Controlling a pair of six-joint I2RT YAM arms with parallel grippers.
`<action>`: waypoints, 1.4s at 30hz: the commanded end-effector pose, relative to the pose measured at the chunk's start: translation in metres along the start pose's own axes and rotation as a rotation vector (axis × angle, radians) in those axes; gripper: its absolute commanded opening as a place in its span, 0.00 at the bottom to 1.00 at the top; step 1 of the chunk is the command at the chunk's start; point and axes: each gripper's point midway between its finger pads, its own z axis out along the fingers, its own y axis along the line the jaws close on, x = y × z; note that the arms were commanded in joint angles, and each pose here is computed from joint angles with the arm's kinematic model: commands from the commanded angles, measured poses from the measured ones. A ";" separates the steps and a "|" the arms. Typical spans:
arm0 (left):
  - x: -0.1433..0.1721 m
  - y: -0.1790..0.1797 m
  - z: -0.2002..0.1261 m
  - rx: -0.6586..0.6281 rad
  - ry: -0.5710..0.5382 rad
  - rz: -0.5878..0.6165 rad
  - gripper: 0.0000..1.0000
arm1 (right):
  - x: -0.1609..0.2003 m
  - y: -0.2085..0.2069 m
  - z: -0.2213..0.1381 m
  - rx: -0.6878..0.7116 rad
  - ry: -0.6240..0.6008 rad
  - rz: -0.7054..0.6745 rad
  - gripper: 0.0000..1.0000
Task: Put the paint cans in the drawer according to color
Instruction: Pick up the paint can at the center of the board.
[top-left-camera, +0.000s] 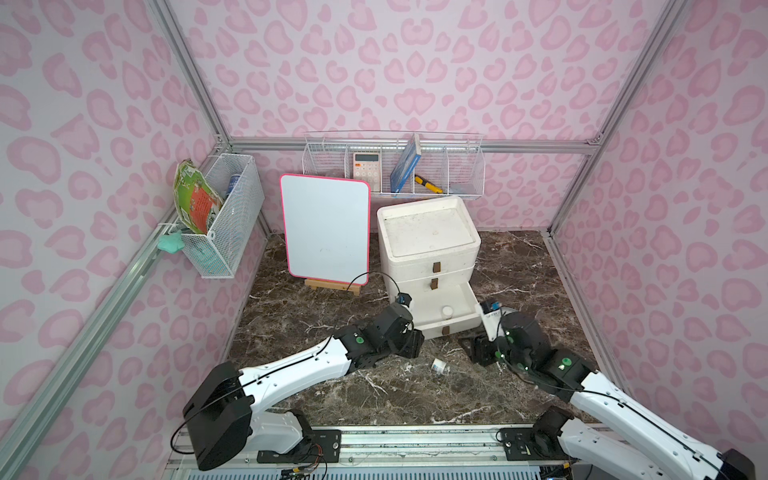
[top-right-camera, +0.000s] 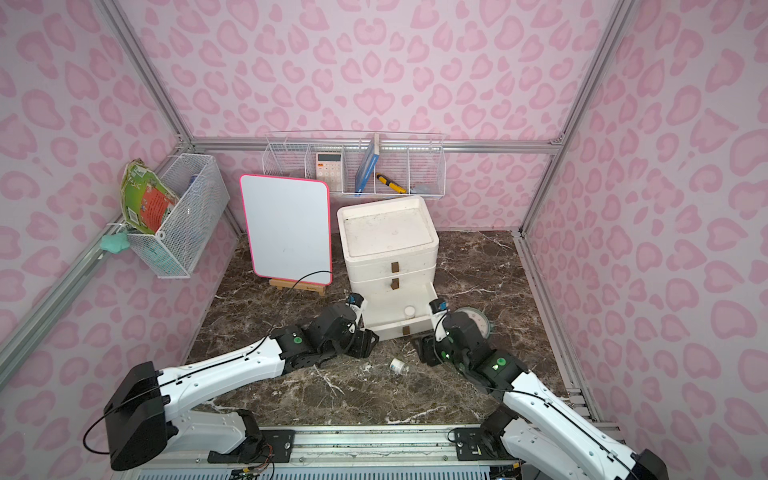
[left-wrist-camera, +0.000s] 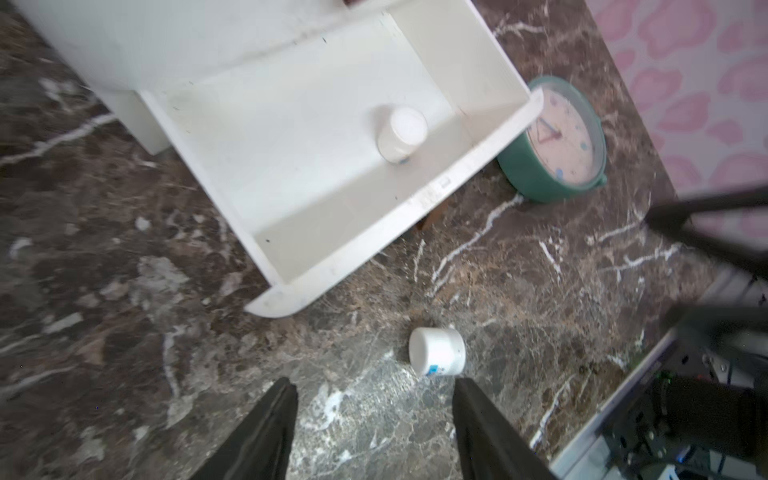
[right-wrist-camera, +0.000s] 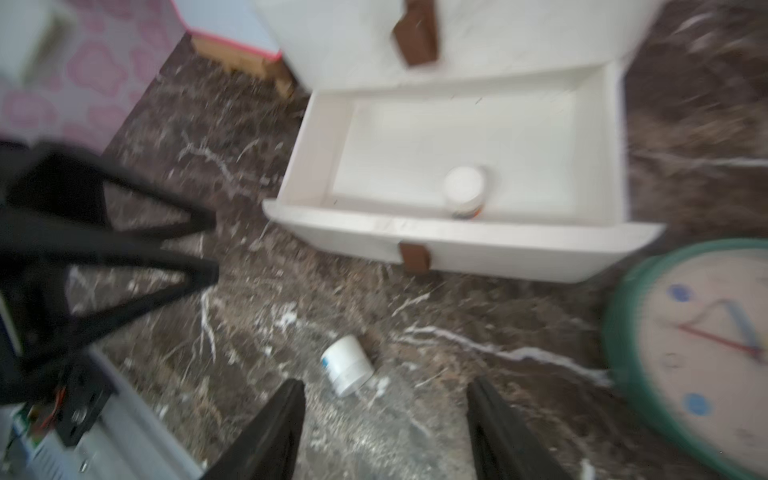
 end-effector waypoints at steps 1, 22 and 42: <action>-0.021 0.006 -0.009 -0.012 -0.087 -0.085 0.65 | 0.004 0.033 0.014 -0.057 -0.060 -0.114 0.67; -0.018 0.021 -0.017 -0.019 -0.112 -0.143 0.63 | 0.061 0.001 0.079 0.025 -0.038 -0.190 0.65; -0.018 0.021 -0.018 -0.021 -0.108 -0.136 0.61 | 0.079 0.006 0.097 -0.058 -0.029 -0.290 0.50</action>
